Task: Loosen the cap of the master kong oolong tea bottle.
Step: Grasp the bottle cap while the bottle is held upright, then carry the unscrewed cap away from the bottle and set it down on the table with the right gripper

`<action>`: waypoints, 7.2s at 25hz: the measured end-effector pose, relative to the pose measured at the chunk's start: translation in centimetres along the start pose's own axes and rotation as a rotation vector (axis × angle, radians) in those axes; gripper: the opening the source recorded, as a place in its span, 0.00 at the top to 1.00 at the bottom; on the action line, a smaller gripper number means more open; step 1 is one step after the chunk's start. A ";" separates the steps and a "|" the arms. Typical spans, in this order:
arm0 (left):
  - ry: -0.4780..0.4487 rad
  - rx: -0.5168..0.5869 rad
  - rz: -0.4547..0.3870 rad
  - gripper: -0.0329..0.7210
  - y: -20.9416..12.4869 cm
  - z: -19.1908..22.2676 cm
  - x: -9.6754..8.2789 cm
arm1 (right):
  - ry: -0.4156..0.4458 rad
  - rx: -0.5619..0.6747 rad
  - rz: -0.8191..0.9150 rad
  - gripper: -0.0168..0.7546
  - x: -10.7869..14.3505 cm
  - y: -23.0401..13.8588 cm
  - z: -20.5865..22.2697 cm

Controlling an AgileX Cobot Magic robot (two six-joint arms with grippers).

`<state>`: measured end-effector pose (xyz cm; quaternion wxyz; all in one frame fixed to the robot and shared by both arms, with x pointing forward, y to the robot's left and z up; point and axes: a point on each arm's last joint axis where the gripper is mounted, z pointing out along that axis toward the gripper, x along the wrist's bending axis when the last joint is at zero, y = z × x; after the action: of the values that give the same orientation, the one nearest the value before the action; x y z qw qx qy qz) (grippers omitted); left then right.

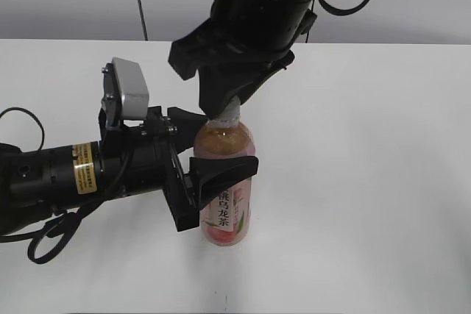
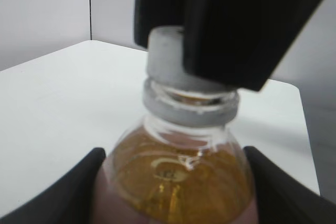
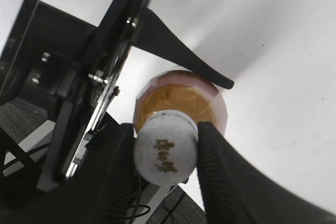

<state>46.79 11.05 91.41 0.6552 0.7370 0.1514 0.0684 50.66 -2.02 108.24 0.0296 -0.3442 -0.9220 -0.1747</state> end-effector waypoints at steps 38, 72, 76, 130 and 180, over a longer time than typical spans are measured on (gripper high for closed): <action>-0.004 0.000 0.003 0.34 0.0 0.0 0.0 | 0.005 -0.004 -1.144 0.62 0.1 0.0 0.0; -0.003 0.000 0.000 0.34 0.0 0.0 0.0 | -0.001 -0.011 -2.286 0.62 0.1 0.0 -0.2; -0.003 0.000 0.000 0.34 0.0 0.0 0.0 | -0.002 -0.012 -2.342 0.62 0.1 0.0 -0.2; -0.005 0.000 0.000 0.34 0.0 0.0 0.0 | -0.095 0.000 -1.943 0.63 -0.5 -0.1 -2.7; -0.005 0.000 0.000 0.34 0.0 0.0 0.0 | -0.275 0.178 0.240 0.56 -17.6 -13.8 9.2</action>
<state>46.76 11.07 91.42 0.6555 0.7372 0.1496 0.0666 55.79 -19.53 92.41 -0.0457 -0.4681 -0.8816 -0.0389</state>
